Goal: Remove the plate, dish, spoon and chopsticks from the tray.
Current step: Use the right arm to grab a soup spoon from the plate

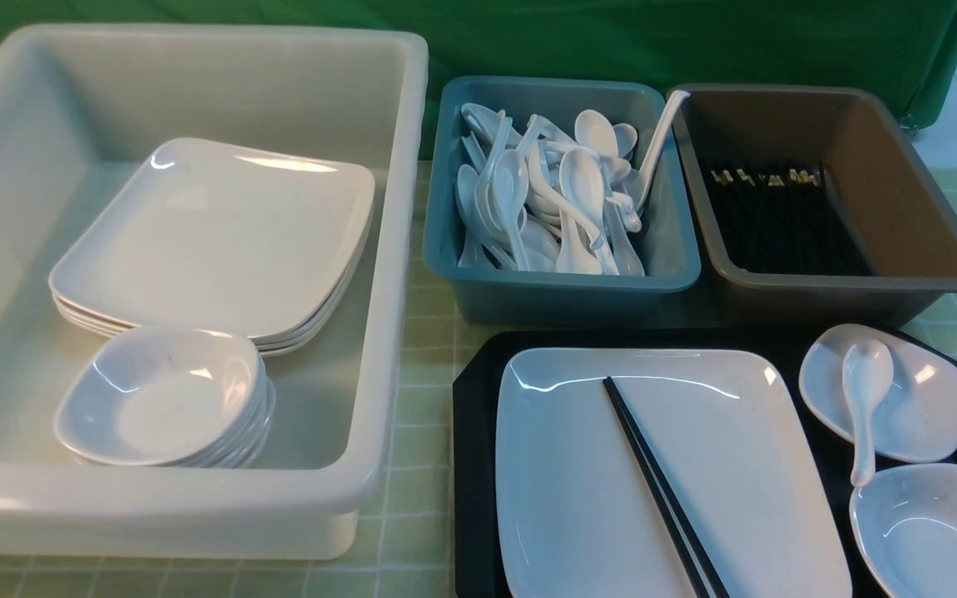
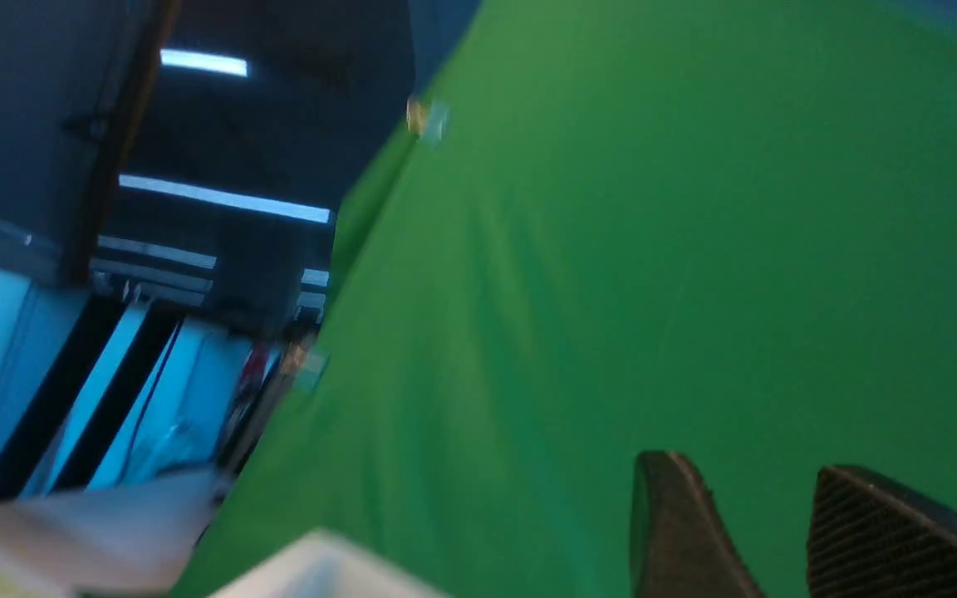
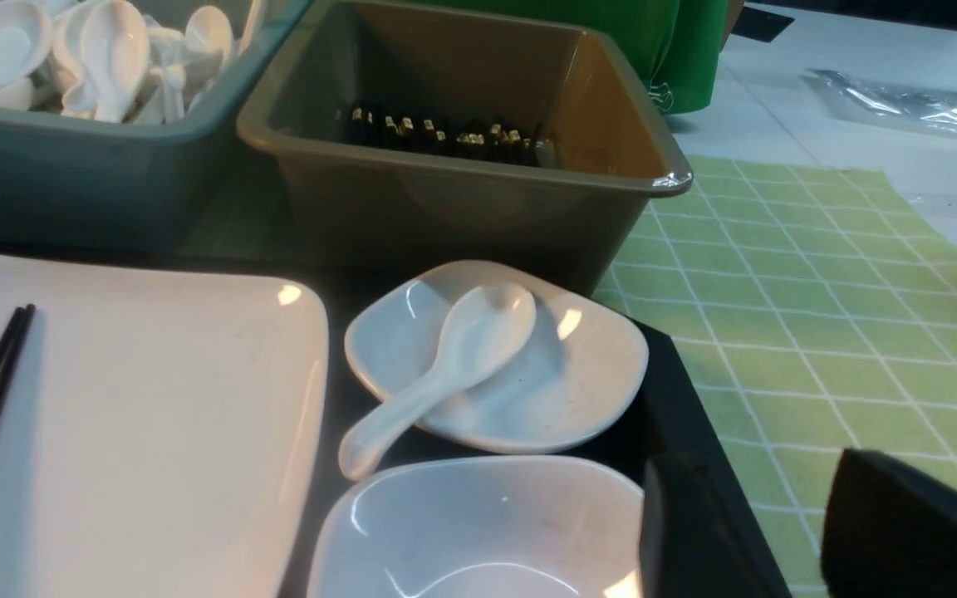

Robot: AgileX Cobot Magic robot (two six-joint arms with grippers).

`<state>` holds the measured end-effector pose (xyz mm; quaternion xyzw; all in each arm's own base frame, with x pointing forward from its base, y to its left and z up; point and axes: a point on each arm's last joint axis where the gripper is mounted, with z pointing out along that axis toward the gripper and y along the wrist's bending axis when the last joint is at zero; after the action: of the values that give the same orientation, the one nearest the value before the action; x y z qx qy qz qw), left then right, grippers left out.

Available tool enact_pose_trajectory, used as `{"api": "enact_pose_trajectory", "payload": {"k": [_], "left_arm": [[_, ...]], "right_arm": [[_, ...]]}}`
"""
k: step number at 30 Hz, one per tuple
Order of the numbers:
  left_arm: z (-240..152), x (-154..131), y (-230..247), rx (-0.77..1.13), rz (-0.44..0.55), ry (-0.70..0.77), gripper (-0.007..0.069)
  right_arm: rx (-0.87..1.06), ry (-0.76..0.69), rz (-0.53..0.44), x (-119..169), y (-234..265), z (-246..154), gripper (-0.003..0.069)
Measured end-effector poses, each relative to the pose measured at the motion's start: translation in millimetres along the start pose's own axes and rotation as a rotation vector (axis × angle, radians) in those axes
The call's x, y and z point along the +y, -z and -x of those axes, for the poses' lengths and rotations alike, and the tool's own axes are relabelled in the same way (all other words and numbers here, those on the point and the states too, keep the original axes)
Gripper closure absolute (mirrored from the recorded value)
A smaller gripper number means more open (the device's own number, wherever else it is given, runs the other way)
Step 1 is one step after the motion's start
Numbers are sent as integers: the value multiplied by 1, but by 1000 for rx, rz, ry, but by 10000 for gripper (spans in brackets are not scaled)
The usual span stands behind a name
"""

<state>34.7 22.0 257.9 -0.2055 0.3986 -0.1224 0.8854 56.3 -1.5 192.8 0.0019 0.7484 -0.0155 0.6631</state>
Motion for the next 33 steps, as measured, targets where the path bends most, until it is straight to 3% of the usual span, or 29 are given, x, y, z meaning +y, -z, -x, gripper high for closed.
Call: {"api": "enact_pose_trajectory", "payload": {"k": [2,7,8,10,12,13,16,17,18,21,22,25,28,31,33], "left_arm": [[9,-2,-1,-87,-19,53,473],[53,-39,-27,-96,-125,123,620],[69,-55,-40,-16,-148,128,631],[80,-68,-52,75,-148,109,638],[92,-88,-83,326,-88,39,641],[94,-90,-85,357,-81,31,641],[71,-96,-123,735,63,-150,641],[72,-97,-122,777,4,-133,641],[62,-96,-129,864,9,-161,641],[9,-87,-148,1267,-21,-233,641],[-6,-84,-152,1347,-38,-234,641],[-47,-76,-163,1515,-72,-216,641],[-69,-78,-169,1595,-126,-234,643],[-93,-94,-173,1677,-224,-282,645],[-106,-116,-171,1740,-341,-316,645]], "right_arm": [[-37,-66,5,0,0,3,416],[-273,-499,54,-1,3,25,416],[-332,-590,73,-2,5,30,416],[-368,-625,83,-3,6,33,416],[-448,-668,103,-4,9,39,418],[-453,-668,104,-5,9,40,419],[-511,-690,121,-5,12,44,424],[-511,-689,121,-5,12,45,424],[-490,-686,123,-5,12,45,428],[-306,-610,136,1,14,74,518],[-223,-560,137,3,13,86,573],[88,-385,153,10,-2,114,637],[332,-248,152,17,-25,134,649],[567,-110,89,21,-63,145,655],[780,-28,78,28,-106,144,664]]}}
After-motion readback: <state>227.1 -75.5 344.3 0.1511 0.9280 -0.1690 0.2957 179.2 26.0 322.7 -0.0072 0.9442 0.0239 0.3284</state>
